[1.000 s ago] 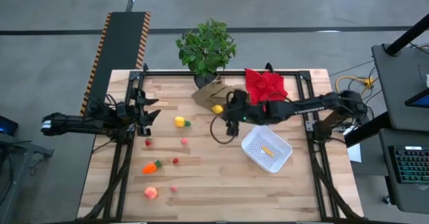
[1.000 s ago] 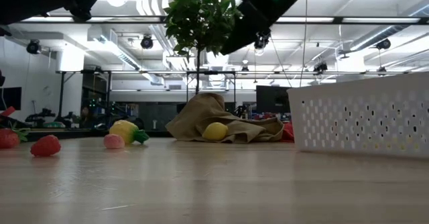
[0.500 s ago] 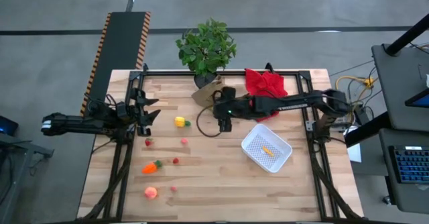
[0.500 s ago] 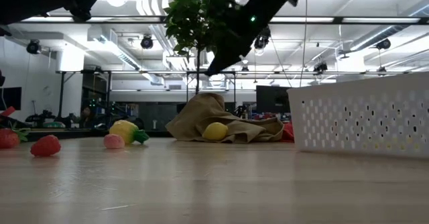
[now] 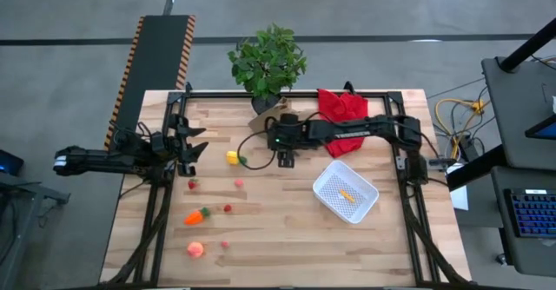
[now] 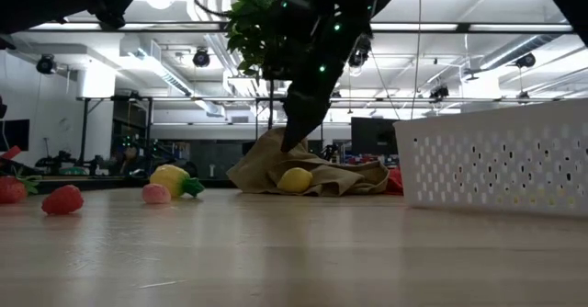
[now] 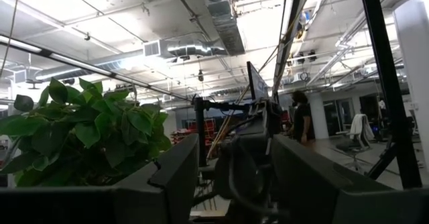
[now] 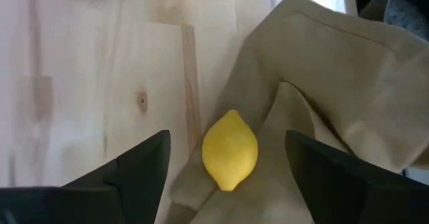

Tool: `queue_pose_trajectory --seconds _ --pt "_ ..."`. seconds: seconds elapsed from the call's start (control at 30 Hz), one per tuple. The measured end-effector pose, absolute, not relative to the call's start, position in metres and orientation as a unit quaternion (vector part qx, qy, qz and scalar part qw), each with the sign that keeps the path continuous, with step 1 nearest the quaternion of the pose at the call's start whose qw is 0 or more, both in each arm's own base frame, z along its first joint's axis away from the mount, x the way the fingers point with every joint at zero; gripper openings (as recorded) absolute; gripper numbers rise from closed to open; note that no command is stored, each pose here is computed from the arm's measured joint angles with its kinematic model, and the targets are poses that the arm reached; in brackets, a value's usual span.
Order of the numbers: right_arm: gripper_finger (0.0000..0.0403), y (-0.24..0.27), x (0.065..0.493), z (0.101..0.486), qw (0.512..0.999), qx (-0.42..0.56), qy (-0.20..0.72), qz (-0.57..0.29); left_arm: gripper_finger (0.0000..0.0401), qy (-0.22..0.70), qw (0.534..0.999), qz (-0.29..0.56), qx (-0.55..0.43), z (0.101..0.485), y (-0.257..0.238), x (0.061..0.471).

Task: Pick and placing Produce into tupperware
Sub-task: Put the yellow lemon into the white bin

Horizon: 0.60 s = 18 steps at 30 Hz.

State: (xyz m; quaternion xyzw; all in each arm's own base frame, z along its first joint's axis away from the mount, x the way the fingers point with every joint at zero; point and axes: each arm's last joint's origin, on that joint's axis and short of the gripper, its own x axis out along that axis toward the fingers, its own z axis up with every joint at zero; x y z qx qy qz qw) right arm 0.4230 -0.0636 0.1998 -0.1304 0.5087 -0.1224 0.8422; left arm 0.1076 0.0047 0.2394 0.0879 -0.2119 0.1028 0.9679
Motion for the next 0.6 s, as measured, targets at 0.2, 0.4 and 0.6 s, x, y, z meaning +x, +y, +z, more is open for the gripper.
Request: queue_pose_trajectory --seconds 0.2,0.4,0.6 --pt "0.0287 -0.071 0.428 0.184 0.823 -0.125 0.541 -0.119 0.0176 -0.211 0.968 0.103 0.088 0.239 0.005 0.108" --pt "0.0286 -0.080 0.429 0.174 0.817 -0.105 0.555 -0.116 0.0176 -0.211 0.968 0.103 0.088 0.239 0.005 0.108" --pt "0.0280 -0.085 0.427 0.168 0.813 -0.084 0.567 -0.107 0.0176 -0.211 0.968 0.103 0.088 0.239 0.005 0.108"
